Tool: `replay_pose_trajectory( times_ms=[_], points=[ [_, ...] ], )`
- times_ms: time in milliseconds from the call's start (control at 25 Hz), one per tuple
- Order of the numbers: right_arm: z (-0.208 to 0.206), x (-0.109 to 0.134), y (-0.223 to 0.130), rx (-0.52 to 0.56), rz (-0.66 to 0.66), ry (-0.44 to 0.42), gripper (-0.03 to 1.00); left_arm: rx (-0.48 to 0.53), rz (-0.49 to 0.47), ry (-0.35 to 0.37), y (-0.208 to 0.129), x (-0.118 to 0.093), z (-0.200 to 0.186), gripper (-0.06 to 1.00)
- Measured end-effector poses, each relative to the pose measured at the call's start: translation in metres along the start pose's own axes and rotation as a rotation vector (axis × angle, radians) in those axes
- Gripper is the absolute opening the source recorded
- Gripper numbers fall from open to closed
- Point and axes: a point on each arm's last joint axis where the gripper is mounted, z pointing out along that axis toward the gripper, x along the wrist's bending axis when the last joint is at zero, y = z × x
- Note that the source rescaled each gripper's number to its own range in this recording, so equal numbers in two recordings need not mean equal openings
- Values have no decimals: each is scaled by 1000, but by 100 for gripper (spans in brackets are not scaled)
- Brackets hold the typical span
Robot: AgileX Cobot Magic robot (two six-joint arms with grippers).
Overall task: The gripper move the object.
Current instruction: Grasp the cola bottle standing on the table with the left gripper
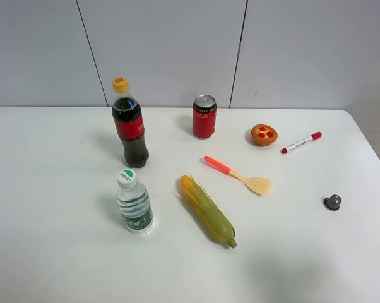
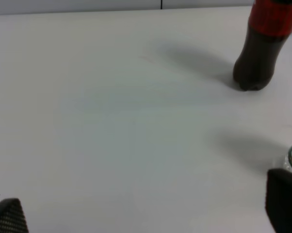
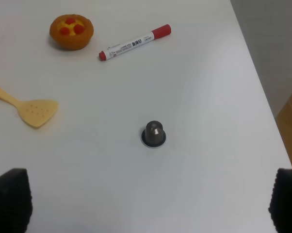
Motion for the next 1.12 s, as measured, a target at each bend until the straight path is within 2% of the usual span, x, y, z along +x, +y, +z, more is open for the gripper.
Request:
replay_pose_trajectory(
  times_ms=[1000, 1120],
  points=[
    [0, 0, 0, 0, 0, 0, 100, 0, -1, 0, 0, 0, 0, 100],
    [0, 0, 0, 0, 0, 0, 100, 23, -4, -3, 10, 0, 1, 100]
  ],
)
